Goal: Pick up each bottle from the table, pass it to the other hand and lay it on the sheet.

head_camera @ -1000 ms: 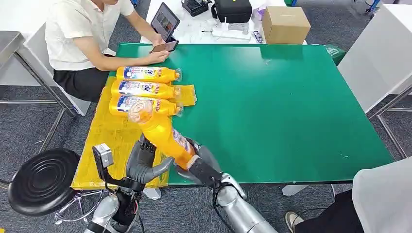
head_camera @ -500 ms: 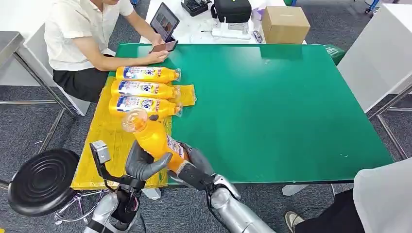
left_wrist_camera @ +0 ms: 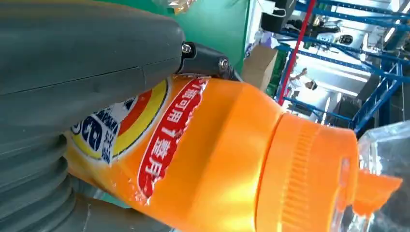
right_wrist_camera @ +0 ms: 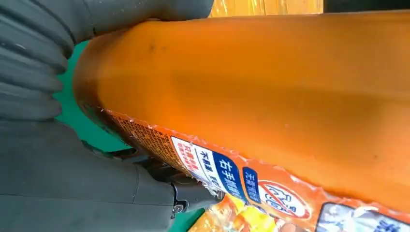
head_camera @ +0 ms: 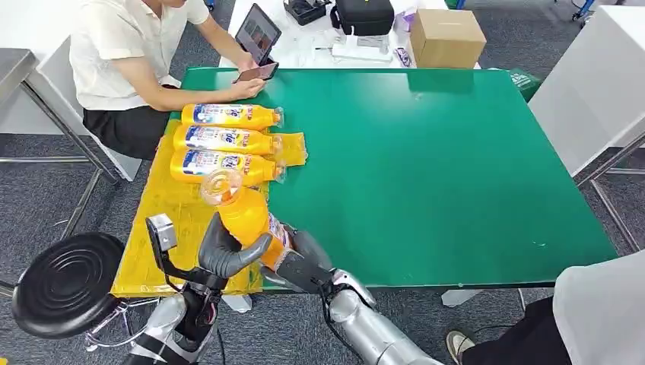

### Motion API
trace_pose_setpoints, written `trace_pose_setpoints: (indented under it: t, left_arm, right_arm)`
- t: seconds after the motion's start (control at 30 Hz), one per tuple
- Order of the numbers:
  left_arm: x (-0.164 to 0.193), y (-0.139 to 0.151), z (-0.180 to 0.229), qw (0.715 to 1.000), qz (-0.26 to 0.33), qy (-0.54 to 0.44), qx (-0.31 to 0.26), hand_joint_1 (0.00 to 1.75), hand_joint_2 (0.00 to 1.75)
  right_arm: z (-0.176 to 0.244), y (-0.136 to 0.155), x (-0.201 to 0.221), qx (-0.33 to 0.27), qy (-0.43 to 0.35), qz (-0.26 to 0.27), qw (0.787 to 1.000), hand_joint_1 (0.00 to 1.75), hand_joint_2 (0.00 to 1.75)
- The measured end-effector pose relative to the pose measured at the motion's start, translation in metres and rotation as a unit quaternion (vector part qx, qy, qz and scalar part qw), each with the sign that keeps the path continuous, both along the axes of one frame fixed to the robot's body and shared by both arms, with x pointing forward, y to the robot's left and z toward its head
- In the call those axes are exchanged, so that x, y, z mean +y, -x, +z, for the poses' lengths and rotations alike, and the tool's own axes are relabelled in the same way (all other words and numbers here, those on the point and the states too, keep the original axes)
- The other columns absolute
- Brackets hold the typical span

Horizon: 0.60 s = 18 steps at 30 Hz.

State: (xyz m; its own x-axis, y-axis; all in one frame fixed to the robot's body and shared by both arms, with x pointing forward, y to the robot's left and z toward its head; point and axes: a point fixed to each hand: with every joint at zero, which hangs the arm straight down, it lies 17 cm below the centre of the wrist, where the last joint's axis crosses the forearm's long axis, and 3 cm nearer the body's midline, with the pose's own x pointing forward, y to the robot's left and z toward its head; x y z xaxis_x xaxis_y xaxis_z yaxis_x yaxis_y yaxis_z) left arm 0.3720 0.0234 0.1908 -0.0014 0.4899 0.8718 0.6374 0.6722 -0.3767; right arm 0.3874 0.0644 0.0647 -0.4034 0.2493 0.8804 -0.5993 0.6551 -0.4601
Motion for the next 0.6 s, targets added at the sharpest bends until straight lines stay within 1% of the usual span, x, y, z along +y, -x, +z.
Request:
trace_pose_setpoints:
  t: [0.03, 0.07, 0.1, 0.17, 0.2, 0.27, 0.33, 0.43, 0.5, 0.57, 0.6]
  left_arm:
    - [0.0, 0.0, 0.0, 1.0, -0.003, 0.001, -0.001, 1.75, 1.75]
    - [0.0, 0.0, 0.0, 1.0, -0.006, 0.002, 0.0, 1.75, 1.75]
    - [0.0, 0.0, 0.0, 1.0, -0.008, 0.006, 0.001, 1.75, 1.75]
    - [0.0, 0.002, 0.001, 1.0, -0.014, 0.011, 0.001, 1.75, 1.75]
    - [0.0, 0.002, 0.002, 1.0, -0.016, 0.013, 0.0, 1.75, 1.75]
    - [0.0, 0.002, 0.005, 1.0, -0.02, 0.021, -0.002, 1.75, 1.75]
    - [0.004, -0.001, 0.009, 0.999, -0.015, 0.029, -0.006, 1.75, 1.75]
    - [0.017, -0.014, 0.008, 1.0, 0.02, 0.02, -0.006, 1.75, 1.75]
    - [0.035, -0.034, 0.002, 0.997, 0.077, -0.025, -0.016, 1.75, 1.75]
    - [0.058, -0.056, -0.002, 0.98, 0.161, -0.103, -0.052, 1.75, 1.75]
    - [0.068, -0.064, -0.001, 0.973, 0.188, -0.122, -0.061, 1.75, 1.75]
  right_arm:
    - [0.0, 0.001, 0.001, 0.001, -0.001, 0.003, 1.0, 0.61, 1.75]
    - [0.0, 0.002, 0.001, 0.003, -0.002, 0.005, 1.0, 0.61, 1.75]
    - [0.001, 0.002, 0.002, 0.005, -0.005, 0.007, 1.0, 0.0, 1.75]
    - [0.003, 0.004, 0.003, 0.007, -0.01, 0.013, 1.0, 0.0, 1.75]
    - [0.005, 0.005, 0.003, 0.0, -0.012, 0.012, 1.0, 0.0, 0.0]
    - [0.013, 0.005, 0.002, -0.027, -0.023, 0.002, 0.999, 0.0, 0.0]
    - [0.019, 0.006, 0.001, -0.041, -0.032, -0.008, 0.999, 0.0, 0.0]
    - [0.031, 0.01, 0.002, -0.06, -0.047, -0.019, 0.997, 0.0, 0.0]
    - [0.037, 0.014, 0.002, -0.076, -0.049, -0.028, 0.996, 0.0, 0.0]
    - [0.041, 0.016, 0.001, -0.091, -0.044, -0.037, 0.994, 0.0, 0.0]
    - [0.041, 0.017, -0.001, -0.098, -0.039, -0.044, 0.994, 0.0, 0.0]
